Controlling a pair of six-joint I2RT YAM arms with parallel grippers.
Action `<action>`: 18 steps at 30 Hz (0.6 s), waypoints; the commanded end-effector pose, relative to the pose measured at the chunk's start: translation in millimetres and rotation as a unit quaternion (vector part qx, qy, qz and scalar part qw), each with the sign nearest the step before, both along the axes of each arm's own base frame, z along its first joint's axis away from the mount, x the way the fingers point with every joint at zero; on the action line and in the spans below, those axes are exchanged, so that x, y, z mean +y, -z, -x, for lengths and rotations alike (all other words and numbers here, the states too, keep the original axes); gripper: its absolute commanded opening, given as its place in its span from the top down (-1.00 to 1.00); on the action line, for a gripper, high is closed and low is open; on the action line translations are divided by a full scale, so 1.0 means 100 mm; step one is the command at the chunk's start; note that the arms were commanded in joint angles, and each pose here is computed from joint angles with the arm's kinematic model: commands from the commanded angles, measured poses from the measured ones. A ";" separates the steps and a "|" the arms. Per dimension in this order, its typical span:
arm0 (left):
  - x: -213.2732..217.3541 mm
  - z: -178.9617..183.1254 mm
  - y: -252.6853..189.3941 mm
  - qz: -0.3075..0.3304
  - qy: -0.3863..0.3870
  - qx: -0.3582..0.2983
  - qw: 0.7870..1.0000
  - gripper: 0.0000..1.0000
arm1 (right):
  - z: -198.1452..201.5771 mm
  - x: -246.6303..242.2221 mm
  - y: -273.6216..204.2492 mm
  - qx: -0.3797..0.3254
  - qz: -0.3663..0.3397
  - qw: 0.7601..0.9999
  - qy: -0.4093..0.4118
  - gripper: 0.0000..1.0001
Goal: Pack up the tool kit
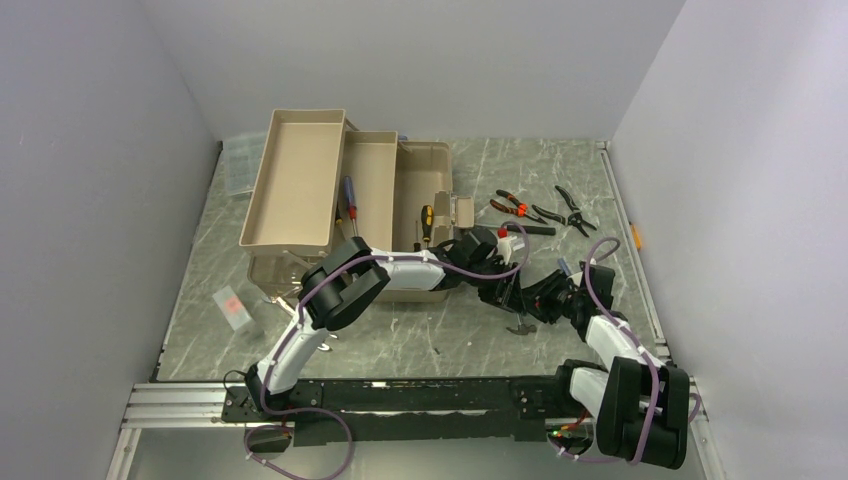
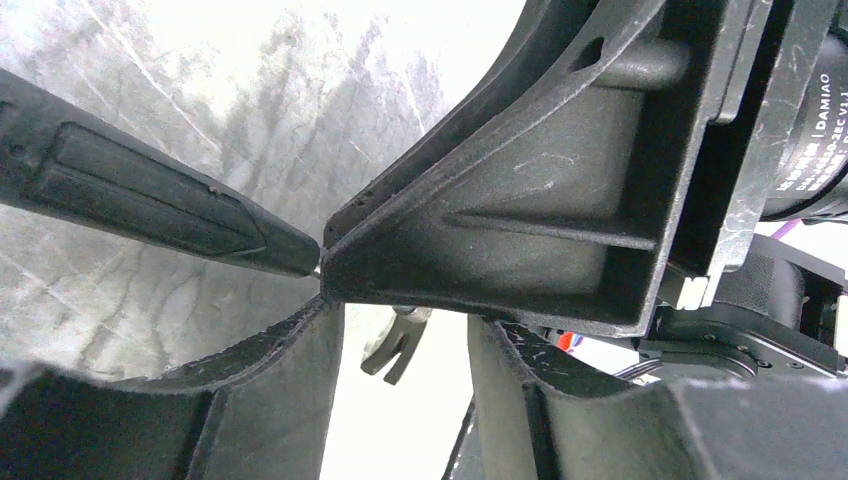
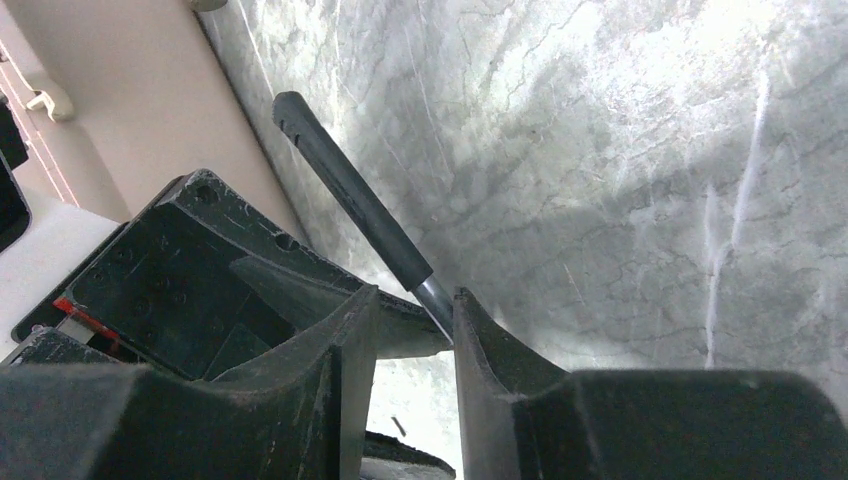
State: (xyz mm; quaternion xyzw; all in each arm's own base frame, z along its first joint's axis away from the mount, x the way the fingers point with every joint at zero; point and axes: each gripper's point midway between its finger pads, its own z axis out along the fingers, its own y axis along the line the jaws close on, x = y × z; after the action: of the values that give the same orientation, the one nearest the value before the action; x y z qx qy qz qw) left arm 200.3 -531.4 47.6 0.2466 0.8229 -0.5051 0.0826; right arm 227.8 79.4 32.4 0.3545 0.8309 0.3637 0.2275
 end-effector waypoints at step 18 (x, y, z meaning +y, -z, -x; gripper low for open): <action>0.27 -0.70 0.42 -0.032 -0.092 -0.021 0.995 0.10 | 0.14 0.04 -0.17 0.020 0.010 1.000 -0.019 0.34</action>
State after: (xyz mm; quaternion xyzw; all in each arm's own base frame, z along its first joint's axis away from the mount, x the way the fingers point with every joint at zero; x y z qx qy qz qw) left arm 215.7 -533.6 45.5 0.2411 0.8253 -0.5020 0.0931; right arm 231.3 70.5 42.3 0.3676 0.8270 0.3446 0.2494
